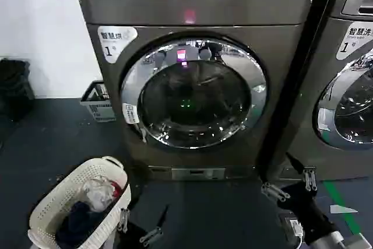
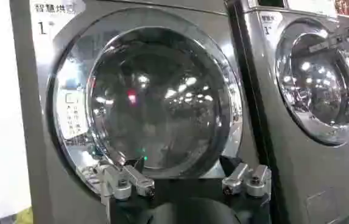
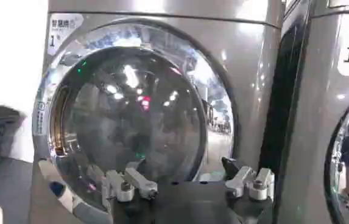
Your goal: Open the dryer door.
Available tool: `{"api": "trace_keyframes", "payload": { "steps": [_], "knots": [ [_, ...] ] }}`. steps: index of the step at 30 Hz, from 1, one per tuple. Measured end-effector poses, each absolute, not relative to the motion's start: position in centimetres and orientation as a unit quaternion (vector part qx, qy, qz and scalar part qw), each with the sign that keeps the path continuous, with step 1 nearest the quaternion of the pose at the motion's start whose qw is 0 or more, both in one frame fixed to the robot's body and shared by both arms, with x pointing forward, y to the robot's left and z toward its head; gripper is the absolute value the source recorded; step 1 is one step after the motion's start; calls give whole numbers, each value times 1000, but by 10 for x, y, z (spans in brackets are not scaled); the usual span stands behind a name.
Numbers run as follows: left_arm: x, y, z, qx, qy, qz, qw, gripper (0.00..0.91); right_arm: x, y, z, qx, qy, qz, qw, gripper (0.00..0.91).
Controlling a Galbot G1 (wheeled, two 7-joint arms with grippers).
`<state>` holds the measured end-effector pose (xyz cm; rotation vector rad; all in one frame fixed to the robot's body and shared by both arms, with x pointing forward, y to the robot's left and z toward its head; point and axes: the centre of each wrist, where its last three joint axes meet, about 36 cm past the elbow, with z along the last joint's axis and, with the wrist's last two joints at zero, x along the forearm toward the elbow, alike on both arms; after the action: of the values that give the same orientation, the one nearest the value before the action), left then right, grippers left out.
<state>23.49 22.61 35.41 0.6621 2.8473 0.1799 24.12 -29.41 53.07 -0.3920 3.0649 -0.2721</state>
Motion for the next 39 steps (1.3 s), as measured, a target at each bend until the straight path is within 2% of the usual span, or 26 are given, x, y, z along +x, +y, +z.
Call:
{"api": "trace_keyframes", "payload": {
  "steps": [5,20,39],
  "knots": [
    [235,222,356,207,972,53,97,907,266,-296,524,-162,985,-62,20,907],
    [230,212,360,194,975,32,106,907,386,-315,495,-292,952,-78,38,907],
    [225,219,356,172,979,24,105,907,481,-233,493,-426,899,-78,68,907]
  ]
}}
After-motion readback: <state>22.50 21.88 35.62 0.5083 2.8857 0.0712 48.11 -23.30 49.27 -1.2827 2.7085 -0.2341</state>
